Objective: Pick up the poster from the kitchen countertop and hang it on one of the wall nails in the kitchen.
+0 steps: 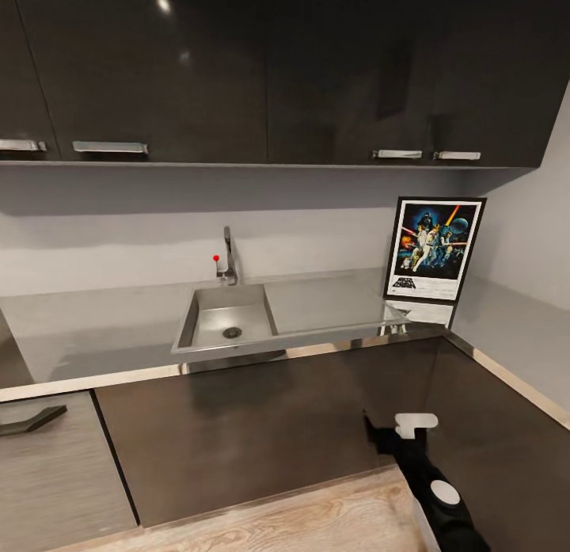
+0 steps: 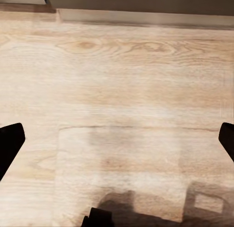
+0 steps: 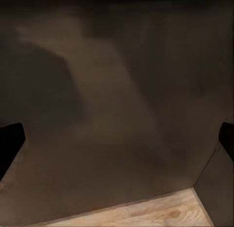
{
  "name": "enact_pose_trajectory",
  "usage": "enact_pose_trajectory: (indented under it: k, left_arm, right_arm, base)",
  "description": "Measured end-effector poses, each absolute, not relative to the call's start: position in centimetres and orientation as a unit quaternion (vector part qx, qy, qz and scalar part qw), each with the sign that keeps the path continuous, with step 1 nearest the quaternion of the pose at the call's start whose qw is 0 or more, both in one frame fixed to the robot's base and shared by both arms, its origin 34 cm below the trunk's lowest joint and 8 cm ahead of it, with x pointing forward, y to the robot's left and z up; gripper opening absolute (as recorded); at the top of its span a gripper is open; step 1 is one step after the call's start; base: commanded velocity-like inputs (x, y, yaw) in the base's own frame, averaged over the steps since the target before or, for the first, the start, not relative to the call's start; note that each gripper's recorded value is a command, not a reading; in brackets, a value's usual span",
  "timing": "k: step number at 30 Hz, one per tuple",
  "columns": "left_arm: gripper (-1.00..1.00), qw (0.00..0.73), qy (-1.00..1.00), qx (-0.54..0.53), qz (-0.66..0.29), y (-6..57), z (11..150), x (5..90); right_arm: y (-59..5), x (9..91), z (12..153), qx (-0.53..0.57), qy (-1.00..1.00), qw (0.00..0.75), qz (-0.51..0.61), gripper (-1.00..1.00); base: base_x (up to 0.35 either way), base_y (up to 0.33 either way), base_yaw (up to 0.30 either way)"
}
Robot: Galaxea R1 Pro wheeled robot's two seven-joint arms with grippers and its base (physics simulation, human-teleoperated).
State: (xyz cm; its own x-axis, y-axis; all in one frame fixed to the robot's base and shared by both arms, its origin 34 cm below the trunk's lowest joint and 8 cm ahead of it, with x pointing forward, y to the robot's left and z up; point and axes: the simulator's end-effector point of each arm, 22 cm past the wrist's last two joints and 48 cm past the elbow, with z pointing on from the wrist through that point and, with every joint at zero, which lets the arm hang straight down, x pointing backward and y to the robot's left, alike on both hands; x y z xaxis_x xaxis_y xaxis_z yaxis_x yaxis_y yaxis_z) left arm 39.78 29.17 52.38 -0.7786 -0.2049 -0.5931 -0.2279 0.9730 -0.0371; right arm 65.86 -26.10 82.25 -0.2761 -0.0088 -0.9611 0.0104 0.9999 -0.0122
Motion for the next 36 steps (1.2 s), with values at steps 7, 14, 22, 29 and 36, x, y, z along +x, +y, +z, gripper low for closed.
enact_pose_trajectory:
  k: [7, 14, 22, 29, 36]
  left_arm:
    - [1.0, 0.313, 0.941, -0.13, 0.025, 30.9, 52.4, 39.6]
    - [1.0, 0.315, 0.938, -0.143, 0.019, 32.3, 52.5, 39.4]
    - [1.0, 0.319, 0.935, -0.153, 0.0, 32.6, 52.6, 39.4]
    - [1.0, 0.319, 0.935, -0.154, -0.004, 32.5, 52.7, 39.4]
    - [1.0, 0.318, 0.935, -0.154, -0.004, 32.6, 52.6, 39.4]
  right_arm:
    - [-25.4, 69.0, 90.3, 0.041, 0.778, 0.627, -0.019, 1.0]
    - [-24.0, 73.7, 100.8, 0.077, 0.743, 0.662, -0.062, 1.0]
    - [-23.6, 77.3, 109.1, 0.087, 0.722, 0.68, -0.095, 1.0]
    - [-24.7, 79.9, 108.9, 0.103, 0.732, 0.66, -0.135, 1.0]
    - [-27.7, 81.1, 107.0, 0.157, 0.71, 0.659, -0.193, 1.0]
  base:
    - [0.0, 0.0, 0.0]
    - [0.0, 0.0, 0.0]
    - [0.0, 0.0, 0.0]
    - [0.0, 0.0, 0.0]
    - [0.0, 0.0, 0.0]
